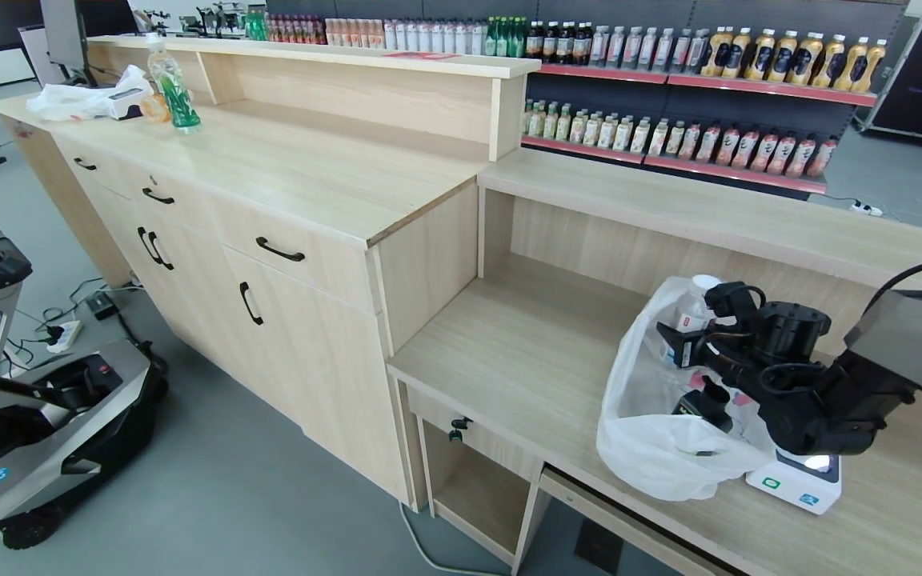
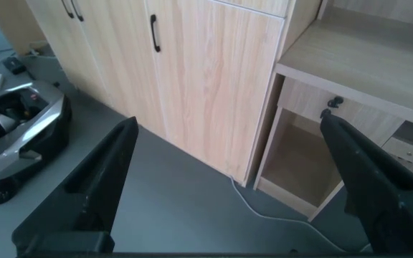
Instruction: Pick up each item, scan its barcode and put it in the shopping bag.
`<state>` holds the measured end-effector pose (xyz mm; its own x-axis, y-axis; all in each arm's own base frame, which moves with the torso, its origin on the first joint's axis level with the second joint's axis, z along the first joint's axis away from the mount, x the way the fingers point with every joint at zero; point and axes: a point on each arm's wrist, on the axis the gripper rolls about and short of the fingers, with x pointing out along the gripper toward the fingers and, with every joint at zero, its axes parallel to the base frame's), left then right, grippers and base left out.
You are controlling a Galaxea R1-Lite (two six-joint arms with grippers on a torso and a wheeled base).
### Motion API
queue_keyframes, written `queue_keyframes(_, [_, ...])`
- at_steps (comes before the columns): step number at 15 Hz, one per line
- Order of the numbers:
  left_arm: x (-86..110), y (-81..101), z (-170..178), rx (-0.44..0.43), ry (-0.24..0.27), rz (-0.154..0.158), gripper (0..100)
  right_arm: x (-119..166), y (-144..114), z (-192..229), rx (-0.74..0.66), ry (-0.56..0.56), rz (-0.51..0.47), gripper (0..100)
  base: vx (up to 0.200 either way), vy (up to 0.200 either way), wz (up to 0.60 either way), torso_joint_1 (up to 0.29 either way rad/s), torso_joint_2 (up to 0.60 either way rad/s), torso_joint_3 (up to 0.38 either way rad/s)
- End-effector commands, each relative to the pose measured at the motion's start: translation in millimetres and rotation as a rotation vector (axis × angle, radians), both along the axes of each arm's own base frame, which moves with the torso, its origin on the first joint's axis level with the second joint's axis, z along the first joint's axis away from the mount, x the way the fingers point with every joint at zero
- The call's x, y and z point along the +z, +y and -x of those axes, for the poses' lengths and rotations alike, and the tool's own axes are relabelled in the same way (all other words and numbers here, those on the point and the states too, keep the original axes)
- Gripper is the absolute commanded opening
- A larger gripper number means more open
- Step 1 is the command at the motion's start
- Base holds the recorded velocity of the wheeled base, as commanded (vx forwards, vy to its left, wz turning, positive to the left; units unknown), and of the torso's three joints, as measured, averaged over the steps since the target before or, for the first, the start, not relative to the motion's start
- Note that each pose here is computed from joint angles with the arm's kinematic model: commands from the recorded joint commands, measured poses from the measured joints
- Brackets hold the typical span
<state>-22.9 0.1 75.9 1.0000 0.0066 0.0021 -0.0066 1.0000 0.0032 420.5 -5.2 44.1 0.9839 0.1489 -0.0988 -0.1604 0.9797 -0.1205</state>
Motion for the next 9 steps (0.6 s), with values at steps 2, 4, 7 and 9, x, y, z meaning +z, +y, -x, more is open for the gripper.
queue_keyframes(2, [0.1,0.0,0,0.001,-0.001,0.000,100,-19,-1,-4,0.000,0.034,0.003,0,0.000,0.000,0.00,0.000,0.00,0.000])
queue_keyframes(4, [0.1,0.0,0,0.001,-0.001,0.000,100,-25,-3,-5,-0.005,0.046,0.003,0,0.000,0.000,0.00,0.000,0.00,0.000])
queue_keyframes(7, [-0.4,0.0,0,0.001,0.002,0.000,100,-31,-7,-5,-0.014,0.056,0.001,0,0.000,0.000,0.00,0.000,0.00,0.000])
queue_keyframes(9, [0.1,0.0,0,0.001,-0.001,0.000,100,-33,-12,-5,-0.017,0.063,-0.001,0,0.000,0.000,0.00,0.000,0.00,0.000])
